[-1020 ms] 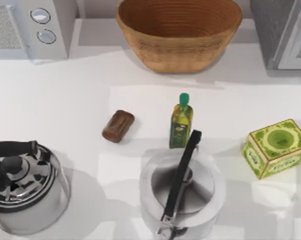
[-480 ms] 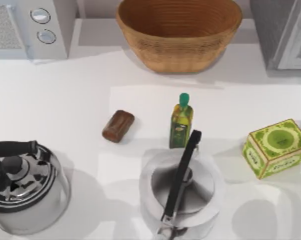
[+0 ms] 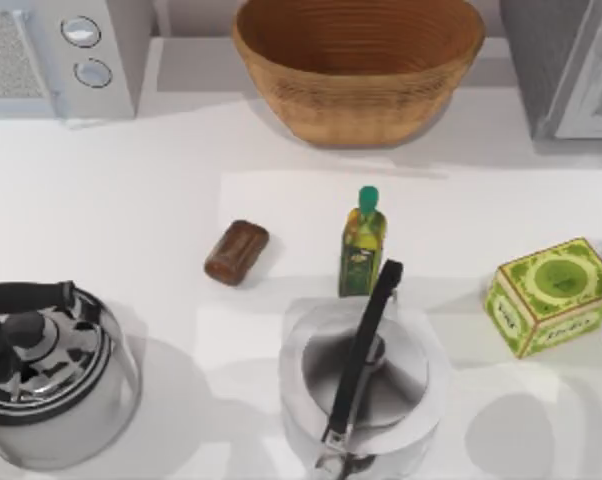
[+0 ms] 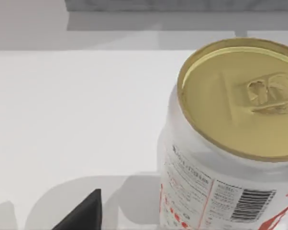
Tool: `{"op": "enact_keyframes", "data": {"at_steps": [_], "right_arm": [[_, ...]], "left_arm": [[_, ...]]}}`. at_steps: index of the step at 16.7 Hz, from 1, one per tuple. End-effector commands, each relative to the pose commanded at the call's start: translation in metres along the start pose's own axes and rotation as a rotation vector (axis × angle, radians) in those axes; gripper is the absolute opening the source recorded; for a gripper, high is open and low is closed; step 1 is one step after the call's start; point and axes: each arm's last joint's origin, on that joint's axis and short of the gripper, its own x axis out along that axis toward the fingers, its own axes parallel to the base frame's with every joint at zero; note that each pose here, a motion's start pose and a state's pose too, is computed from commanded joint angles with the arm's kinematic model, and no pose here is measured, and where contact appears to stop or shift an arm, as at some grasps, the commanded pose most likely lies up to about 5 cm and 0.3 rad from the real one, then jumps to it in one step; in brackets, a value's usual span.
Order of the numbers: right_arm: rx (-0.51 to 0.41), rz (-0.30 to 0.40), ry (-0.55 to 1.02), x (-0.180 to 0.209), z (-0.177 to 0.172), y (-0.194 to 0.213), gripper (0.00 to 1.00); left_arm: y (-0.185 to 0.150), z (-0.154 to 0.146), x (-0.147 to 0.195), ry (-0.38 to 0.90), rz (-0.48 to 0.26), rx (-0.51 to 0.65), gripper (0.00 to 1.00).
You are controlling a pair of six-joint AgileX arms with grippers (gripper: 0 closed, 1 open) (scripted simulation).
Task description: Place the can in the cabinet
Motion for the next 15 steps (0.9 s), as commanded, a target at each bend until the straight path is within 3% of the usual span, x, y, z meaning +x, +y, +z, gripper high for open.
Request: {"op": "enact_keyframes", "data": {"at_steps": [9,15], "right_arm": [[-0.002,-0.003,0.000,0.053,0.006,-0.004,1.00],[-0.002,0.003,0.003,0.059,-0.002,0.001,1.00]], "left_arm": [[0.000,0.000,0.000,0.000,0.000,0.000,1.00],[0.000,0.000,0.000,0.000,0.000,0.000,1.00]]}}
